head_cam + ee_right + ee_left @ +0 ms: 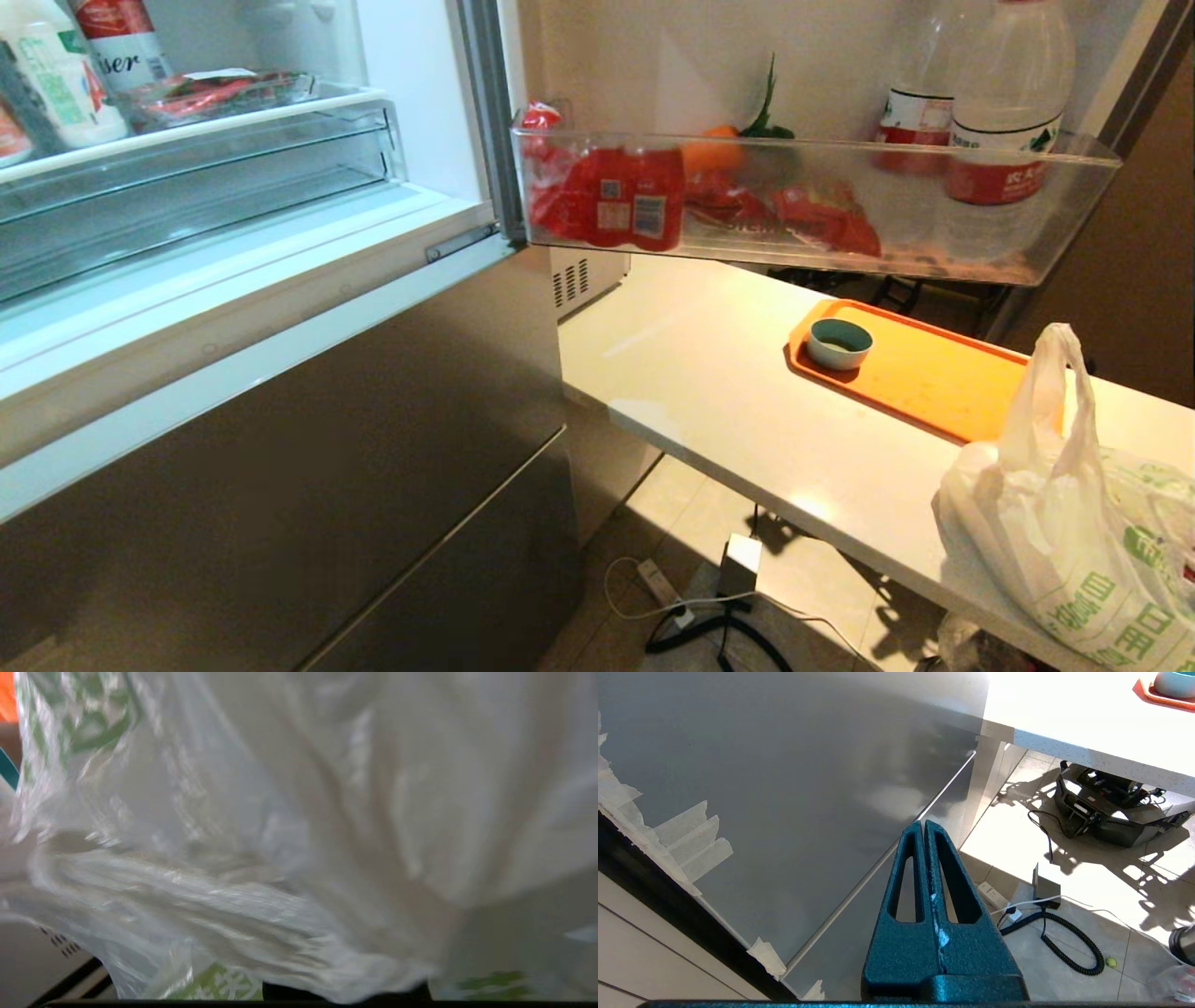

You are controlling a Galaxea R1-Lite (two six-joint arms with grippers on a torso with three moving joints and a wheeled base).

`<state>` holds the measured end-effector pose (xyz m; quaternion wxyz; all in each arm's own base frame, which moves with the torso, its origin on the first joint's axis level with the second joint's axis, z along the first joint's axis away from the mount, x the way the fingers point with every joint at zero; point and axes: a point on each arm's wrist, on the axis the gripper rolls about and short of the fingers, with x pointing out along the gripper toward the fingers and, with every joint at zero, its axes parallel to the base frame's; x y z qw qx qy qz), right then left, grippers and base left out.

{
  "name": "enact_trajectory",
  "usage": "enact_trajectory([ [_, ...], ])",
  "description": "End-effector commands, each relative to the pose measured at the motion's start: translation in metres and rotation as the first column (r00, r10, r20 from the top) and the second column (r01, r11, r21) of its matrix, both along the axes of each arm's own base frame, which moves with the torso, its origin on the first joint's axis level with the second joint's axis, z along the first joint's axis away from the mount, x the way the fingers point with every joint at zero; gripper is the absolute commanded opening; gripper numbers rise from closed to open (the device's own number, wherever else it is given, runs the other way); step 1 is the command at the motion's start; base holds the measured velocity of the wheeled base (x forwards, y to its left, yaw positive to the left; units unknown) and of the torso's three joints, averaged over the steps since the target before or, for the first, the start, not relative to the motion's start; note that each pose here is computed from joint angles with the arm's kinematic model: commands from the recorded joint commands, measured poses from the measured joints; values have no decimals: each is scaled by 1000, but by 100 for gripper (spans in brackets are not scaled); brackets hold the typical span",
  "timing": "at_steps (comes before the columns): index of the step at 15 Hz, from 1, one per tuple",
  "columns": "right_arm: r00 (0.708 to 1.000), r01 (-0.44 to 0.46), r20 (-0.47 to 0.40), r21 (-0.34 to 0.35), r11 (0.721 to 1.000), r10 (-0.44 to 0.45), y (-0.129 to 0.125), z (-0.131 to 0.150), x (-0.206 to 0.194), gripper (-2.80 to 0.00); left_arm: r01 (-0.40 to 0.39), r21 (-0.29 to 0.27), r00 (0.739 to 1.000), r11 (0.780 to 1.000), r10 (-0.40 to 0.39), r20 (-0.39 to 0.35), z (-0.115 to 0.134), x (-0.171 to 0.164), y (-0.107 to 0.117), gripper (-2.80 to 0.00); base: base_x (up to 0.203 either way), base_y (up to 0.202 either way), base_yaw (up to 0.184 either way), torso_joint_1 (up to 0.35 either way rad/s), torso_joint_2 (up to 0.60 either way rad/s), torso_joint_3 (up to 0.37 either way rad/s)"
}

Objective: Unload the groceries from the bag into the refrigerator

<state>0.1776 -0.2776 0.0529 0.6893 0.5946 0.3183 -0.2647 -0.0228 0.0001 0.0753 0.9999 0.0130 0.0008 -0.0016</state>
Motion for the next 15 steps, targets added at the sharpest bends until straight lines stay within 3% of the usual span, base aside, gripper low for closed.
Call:
enact_trajectory([
  [1, 1000, 23, 4, -4, 1000, -23, -9, -1, -3, -280, 0, 0, 1000, 1000, 0, 0, 0, 0, 0, -280, 0, 0, 0, 0, 0, 0],
  [8, 1000, 28, 11, -10, 1000, -28, -18, -3, -1, -280, 0, 0, 1000, 1000, 0, 0, 0, 0, 0, -280, 0, 0, 0, 0, 0, 0],
  [15, 1000, 19, 17, -7, 1000, -19, -9, 9, -3, -280, 0, 0, 1000, 1000, 0, 0, 0, 0, 0, -280, 0, 0, 0, 0, 0, 0],
])
